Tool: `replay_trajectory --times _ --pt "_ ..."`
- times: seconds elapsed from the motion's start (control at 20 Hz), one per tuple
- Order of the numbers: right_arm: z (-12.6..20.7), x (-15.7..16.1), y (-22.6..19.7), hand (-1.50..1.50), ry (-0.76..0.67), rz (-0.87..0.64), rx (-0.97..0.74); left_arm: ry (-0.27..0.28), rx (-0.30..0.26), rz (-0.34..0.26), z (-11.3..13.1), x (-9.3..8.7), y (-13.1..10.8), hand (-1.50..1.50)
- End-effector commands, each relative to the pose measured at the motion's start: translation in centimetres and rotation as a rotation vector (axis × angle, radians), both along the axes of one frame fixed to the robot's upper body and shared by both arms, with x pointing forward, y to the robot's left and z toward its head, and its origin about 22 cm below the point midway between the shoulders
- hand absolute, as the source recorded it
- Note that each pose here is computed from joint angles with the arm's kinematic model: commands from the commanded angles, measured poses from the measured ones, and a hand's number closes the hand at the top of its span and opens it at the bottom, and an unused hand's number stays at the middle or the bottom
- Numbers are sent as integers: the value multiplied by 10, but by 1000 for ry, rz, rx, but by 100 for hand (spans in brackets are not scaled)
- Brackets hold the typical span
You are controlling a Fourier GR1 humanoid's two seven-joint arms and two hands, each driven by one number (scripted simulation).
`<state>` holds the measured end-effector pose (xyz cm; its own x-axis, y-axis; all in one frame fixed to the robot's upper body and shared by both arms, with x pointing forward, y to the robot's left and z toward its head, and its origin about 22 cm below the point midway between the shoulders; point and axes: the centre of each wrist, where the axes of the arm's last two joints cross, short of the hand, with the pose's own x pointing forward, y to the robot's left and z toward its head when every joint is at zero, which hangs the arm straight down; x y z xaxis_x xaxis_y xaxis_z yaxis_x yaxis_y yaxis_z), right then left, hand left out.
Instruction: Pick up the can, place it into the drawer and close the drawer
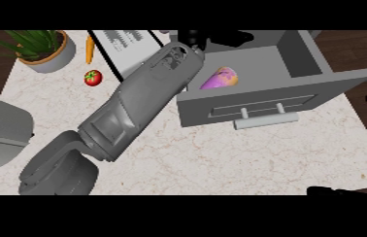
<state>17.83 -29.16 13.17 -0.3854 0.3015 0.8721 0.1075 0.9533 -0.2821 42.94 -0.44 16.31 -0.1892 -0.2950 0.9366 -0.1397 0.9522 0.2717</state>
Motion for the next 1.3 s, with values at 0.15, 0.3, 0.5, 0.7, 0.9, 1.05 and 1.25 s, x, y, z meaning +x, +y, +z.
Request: replay_trajectory --times 0.15,0.3,0.5,0.7,0.9,1.05,1.25 --pt "15 -4 18 -150 -78 12 -196 7 -77 -19 1 -4 -3 -150" --pt "24 0 13 -150 -103 7 -267 -11 -127 -14 15 -3 -7 -150" --pt "12 4 24 -150 -90 -14 -429 -48 -123 4 20 -4 -10 -150" --pt "12 31 32 -150 -85 -98 -604 -54 -105 -27 28 -4 -14 -150" --pt "1 45 49 -150 -83 -90 -714 -34 -110 -21 23 -4 -12 -150" --pt "-27 55 49 -150 -34 -84 -815 -39 -128 -21 32 -2 -11 -150" --pt "-63 68 60 -150 15 -124 -955 -32 -138 -20 29 -7 -10 -150"
